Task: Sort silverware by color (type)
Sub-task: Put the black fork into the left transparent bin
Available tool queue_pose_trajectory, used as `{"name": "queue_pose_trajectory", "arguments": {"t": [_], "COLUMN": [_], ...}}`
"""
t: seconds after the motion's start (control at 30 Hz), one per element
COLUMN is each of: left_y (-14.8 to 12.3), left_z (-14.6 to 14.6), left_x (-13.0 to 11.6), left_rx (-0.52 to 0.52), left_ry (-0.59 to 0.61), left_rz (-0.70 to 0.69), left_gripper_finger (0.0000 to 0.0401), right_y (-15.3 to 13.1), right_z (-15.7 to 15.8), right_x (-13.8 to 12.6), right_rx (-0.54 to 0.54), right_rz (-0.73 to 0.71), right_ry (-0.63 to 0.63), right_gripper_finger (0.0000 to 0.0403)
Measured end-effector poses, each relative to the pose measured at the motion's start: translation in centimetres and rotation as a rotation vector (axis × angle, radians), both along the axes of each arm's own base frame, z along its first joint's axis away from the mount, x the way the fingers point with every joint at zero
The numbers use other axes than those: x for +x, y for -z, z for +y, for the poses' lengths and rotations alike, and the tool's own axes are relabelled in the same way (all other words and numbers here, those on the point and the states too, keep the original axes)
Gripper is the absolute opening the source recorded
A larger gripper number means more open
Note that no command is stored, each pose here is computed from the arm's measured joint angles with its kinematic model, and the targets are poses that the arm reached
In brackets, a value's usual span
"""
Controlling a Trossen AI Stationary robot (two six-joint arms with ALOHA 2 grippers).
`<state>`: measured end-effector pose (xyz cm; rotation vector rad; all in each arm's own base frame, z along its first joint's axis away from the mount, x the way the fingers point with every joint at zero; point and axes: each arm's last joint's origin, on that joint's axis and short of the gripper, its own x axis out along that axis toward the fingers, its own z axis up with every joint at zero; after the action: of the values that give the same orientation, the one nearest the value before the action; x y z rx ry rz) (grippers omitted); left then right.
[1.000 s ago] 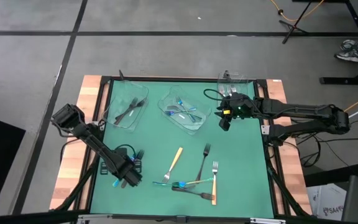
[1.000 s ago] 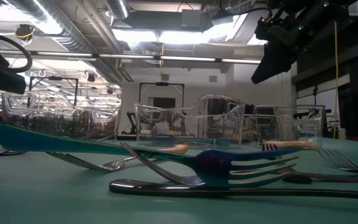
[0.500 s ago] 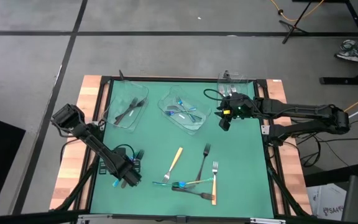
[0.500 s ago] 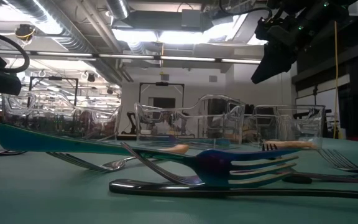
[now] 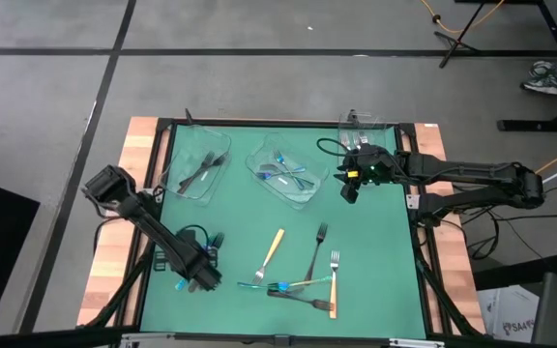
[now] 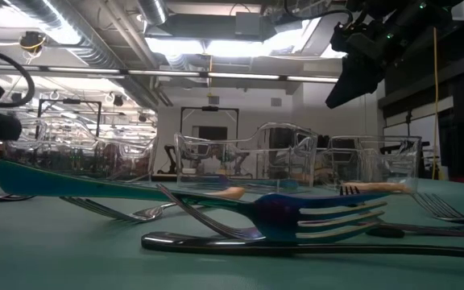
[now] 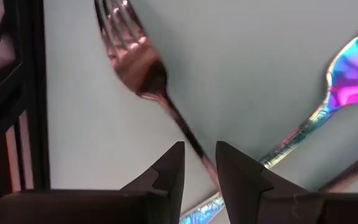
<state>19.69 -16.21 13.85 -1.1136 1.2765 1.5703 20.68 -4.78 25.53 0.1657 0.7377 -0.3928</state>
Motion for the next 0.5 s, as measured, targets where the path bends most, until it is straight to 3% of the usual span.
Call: {"name": "queue_pose_trajectory", "arguments": {"t": [0.5], "left_y": [0.74], "left_z": [-0.18], "left_x": [0.20], "left_rx": [0.019], "left_ry": [0.048], "left_rz": [0.002], "left_gripper_finger": [0.0085], "right_y": [0.01], "right_z": [-0.01], "right_x": [0.01], "right_rx": [0.000], "right_rz": [0.000], "right_ry": [0.001], "right_gripper_finger": [0.0115]}}
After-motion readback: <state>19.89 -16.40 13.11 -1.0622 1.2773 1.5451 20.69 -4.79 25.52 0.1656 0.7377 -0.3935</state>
